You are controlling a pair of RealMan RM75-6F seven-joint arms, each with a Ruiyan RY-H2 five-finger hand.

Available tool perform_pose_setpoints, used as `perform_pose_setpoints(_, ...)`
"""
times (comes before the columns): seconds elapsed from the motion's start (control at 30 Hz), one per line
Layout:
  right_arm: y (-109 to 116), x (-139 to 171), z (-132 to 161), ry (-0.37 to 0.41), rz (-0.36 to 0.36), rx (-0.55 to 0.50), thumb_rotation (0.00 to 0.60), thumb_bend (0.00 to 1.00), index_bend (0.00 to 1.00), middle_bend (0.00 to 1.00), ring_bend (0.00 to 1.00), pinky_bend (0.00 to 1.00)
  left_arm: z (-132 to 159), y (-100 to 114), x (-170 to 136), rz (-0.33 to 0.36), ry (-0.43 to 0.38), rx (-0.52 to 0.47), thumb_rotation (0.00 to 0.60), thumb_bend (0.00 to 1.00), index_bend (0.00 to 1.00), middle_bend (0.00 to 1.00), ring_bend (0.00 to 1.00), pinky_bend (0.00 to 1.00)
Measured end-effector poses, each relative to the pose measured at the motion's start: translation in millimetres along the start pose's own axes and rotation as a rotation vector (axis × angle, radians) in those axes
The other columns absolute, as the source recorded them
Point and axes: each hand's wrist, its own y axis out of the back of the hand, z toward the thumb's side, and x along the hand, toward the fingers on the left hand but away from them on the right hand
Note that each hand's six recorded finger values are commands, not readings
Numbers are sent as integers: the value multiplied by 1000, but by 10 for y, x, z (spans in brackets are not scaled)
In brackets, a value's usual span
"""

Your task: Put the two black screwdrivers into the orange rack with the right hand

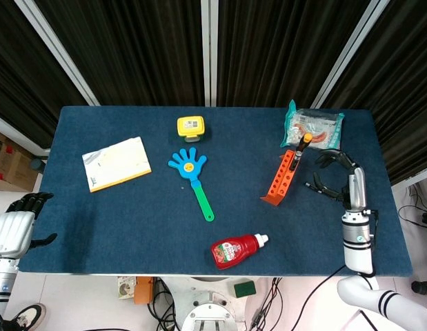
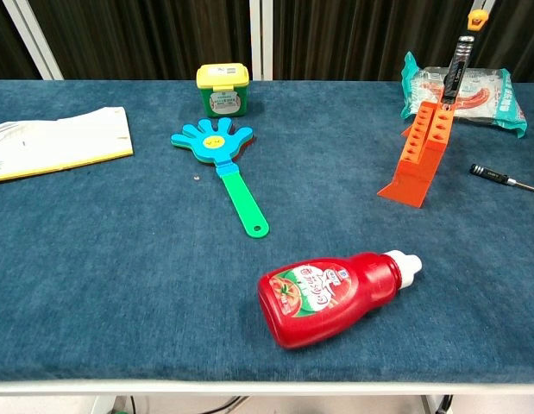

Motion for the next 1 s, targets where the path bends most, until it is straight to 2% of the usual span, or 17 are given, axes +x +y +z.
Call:
perform_pose_setpoints(0.17, 160, 121, -173, -36, 11, 210, 600, 390, 481, 472, 471, 367, 4, 5, -9, 2, -2, 0, 600, 13, 184, 202, 143, 260)
perform_pose_setpoints(0.23, 228, 154, -267, -67, 11, 286, 600, 398, 515, 446, 417, 313, 6, 2, -10, 1, -3, 0, 600, 12, 184, 202, 143, 260)
perform_pose_setpoints(0.37, 311, 213, -531, -190, 55, 427, 600, 399, 525, 302, 207, 159, 17, -5, -12, -2, -8, 3, 600, 13, 184, 202, 142, 260)
perform_pose_setpoints(0.5, 342, 270, -754, -313, 125, 577, 600, 397, 463, 177, 31, 35, 20, -9, -11, -3, -8, 5, 600, 12, 184, 202, 143, 260)
perform_pose_setpoints(0.67, 280, 339, -995, -469, 238, 721, 600, 392, 443, 132, 0, 0, 27, -20, -3, -8, -9, 6, 600, 13, 184, 203, 143, 260)
perform_pose_setpoints(0.77, 178, 339, -1090, -529, 291, 762, 600, 387, 442, 120, 0, 0, 32, -26, 2, -12, -11, 7, 600, 13, 184, 203, 142, 260)
perform_pose_setpoints(0.87, -4, 313, -1154, -561, 334, 767, 600, 378, 440, 91, 0, 0, 30, -25, 3, -13, -12, 6, 600, 13, 184, 203, 143, 260)
perform_pose_setpoints(1.0, -232, 279, -1208, -577, 352, 732, 600, 377, 439, 78, 0, 0, 19, -18, 4, -11, -10, 3, 600, 13, 184, 203, 142, 260)
